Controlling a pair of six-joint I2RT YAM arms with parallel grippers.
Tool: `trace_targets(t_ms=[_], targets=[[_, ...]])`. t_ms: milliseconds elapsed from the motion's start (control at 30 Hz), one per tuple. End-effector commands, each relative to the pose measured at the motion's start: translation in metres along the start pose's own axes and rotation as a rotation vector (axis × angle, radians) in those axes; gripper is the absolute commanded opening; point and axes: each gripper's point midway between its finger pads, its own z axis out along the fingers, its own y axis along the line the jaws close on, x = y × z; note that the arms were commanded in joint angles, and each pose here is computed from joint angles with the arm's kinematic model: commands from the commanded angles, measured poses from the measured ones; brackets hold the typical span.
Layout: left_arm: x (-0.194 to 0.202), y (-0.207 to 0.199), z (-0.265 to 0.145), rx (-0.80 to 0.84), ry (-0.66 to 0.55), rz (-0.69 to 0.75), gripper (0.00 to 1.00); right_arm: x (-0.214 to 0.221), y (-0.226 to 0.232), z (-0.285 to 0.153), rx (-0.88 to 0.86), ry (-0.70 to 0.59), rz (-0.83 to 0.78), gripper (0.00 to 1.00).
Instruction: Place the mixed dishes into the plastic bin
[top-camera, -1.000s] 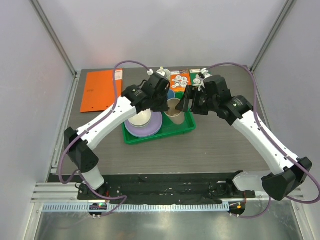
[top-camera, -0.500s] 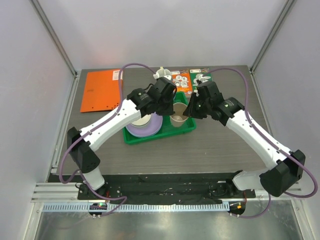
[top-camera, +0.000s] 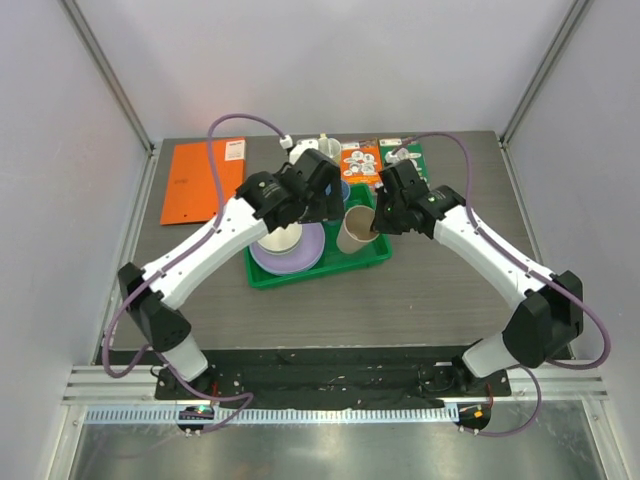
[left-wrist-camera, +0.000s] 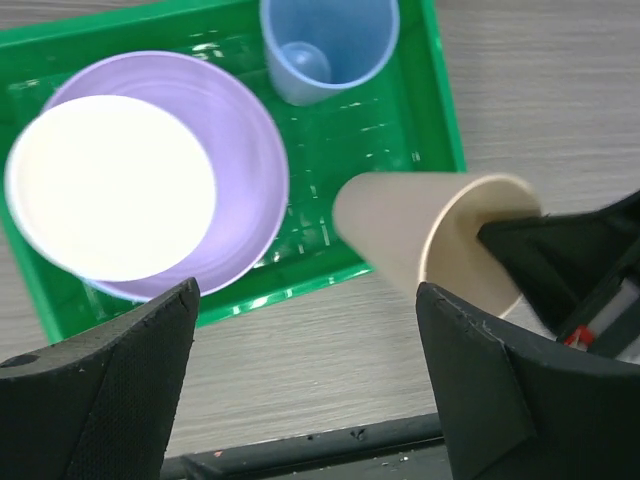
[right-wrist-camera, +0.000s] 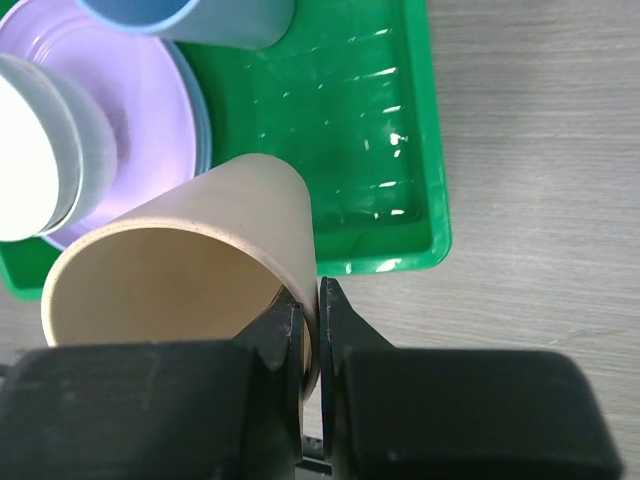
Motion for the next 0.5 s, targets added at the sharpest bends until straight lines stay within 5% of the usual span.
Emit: trace_targets(t_ms=[0, 467], targets=[[-0.035, 0.033, -0.039, -0.038, -0.157, -0.098, 0.89, -0.030, 0.002, -0.002, 0.012, -0.073, -0.026, 0.01], [-0.025, 0.100, -0.046, -0.167, -0.181, -0.142, 0.90, -0.033, -0.006, 0.049, 0.079, 0.027, -0.071, 0.01]])
